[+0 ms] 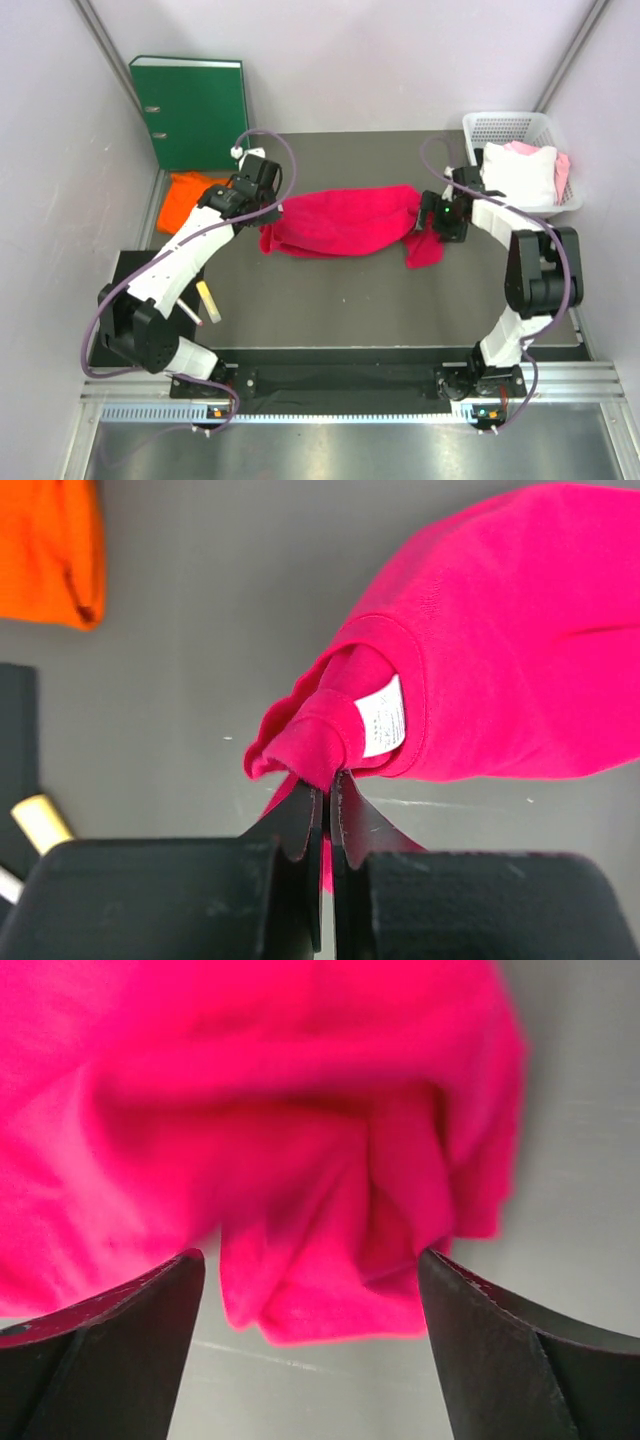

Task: Fold and stack the t-shirts
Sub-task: Flatten out the tshirt

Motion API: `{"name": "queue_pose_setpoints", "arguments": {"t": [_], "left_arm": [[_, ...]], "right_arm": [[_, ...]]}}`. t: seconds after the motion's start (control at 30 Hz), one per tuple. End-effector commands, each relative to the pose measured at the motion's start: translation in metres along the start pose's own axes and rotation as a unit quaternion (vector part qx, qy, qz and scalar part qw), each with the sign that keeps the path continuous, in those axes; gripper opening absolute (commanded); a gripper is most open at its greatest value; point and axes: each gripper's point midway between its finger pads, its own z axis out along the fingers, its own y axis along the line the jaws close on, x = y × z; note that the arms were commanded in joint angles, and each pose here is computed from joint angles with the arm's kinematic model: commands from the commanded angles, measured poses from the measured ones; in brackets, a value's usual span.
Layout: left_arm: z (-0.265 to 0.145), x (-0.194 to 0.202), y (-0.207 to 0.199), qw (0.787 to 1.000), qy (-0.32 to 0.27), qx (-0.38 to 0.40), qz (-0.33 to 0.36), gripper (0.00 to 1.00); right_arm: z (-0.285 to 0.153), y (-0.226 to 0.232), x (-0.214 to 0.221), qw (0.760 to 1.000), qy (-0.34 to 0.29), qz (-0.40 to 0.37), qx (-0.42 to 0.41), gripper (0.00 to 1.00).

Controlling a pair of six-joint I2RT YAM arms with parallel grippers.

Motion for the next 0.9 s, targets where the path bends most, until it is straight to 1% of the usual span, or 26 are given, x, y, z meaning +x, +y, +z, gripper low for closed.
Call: {"name": "queue_pose_setpoints", "arguments": {"t": [0.0,0.07,0.1,0.17,0.27,0.3,0.33,0.37,0.43,0.47,0.5,0.53,0.57,0.63,0.67,0.73,0.77,0.8,0.87], "left_arm": [[-0.011,-0.025,0.009,0.999,-0.031,-0.015,-0.020,0.00],[-0.010,-0.029,0.008,0.999,-0.032,-0.014,-0.023,0.00],[-0.012,-0.035,0.007,0.999,-0.038,-0.011,-0.025,0.00],[-0.010,-0.040,0.006,0.999,-0.038,-0.010,-0.025,0.00],[-0.013,-0.053,0.003,0.998,-0.049,-0.008,-0.027,0.00],[-0.014,-0.056,0.003,0.998,-0.051,-0.008,-0.027,0.00],[-0.013,-0.058,0.004,0.998,-0.050,-0.010,-0.026,0.00],[-0.017,-0.067,0.003,0.998,-0.060,-0.008,-0.027,0.00],[-0.020,-0.077,0.004,0.997,-0.070,-0.011,-0.030,0.00],[-0.026,-0.088,0.005,0.996,-0.083,-0.010,-0.032,0.00],[-0.028,-0.095,0.005,0.995,-0.090,-0.010,-0.034,0.00],[-0.032,-0.104,0.006,0.994,-0.100,-0.010,-0.038,0.00],[-0.042,-0.122,0.008,0.991,-0.124,-0.010,-0.050,0.00],[-0.053,-0.141,0.011,0.987,-0.153,-0.015,-0.057,0.00],[-0.064,-0.156,0.014,0.982,-0.178,-0.021,-0.064,0.00],[-0.079,-0.172,0.018,0.976,-0.209,-0.023,-0.063,0.00],[-0.087,-0.179,0.021,0.972,-0.223,-0.027,-0.065,0.00],[-0.096,-0.183,0.027,0.969,-0.236,-0.036,-0.066,0.00],[-0.107,-0.186,0.036,0.966,-0.249,-0.049,-0.059,0.00]], "right_arm": [[0.022,0.002,0.012,0.998,0.044,-0.014,0.036,0.84],[0.031,0.005,0.019,0.997,0.056,-0.029,0.048,0.82],[0.034,0.006,0.020,0.996,0.059,-0.032,0.049,0.72],[0.039,0.009,0.024,0.996,0.065,-0.039,0.055,0.64],[0.043,0.009,0.028,0.994,0.071,-0.047,0.067,0.24],[0.042,0.010,0.027,0.994,0.068,-0.048,0.068,0.07],[0.040,0.011,0.026,0.994,0.064,-0.048,0.070,0.02],[0.036,0.012,0.022,0.995,0.055,-0.048,0.072,0.00],[0.018,0.014,0.004,0.995,0.021,-0.055,0.084,0.00],[0.009,0.015,-0.005,0.994,0.006,-0.059,0.088,0.00],[-0.006,0.014,-0.020,0.992,-0.023,-0.063,0.103,0.00],[-0.020,0.022,-0.039,0.991,-0.051,-0.072,0.100,0.00],[-0.032,0.024,-0.049,0.990,-0.068,-0.074,0.102,0.00],[-0.070,0.035,-0.084,0.982,-0.136,-0.081,0.105,0.00],[-0.084,0.039,-0.094,0.978,-0.156,-0.084,0.107,0.00],[-0.123,0.049,-0.115,0.968,-0.212,-0.087,0.104,0.00],[-0.135,0.052,-0.120,0.964,-0.227,-0.089,0.101,0.00],[-0.157,0.056,-0.124,0.959,-0.253,-0.090,0.095,0.00],[-0.179,0.056,-0.124,0.951,-0.277,-0.095,0.097,0.00]]}}
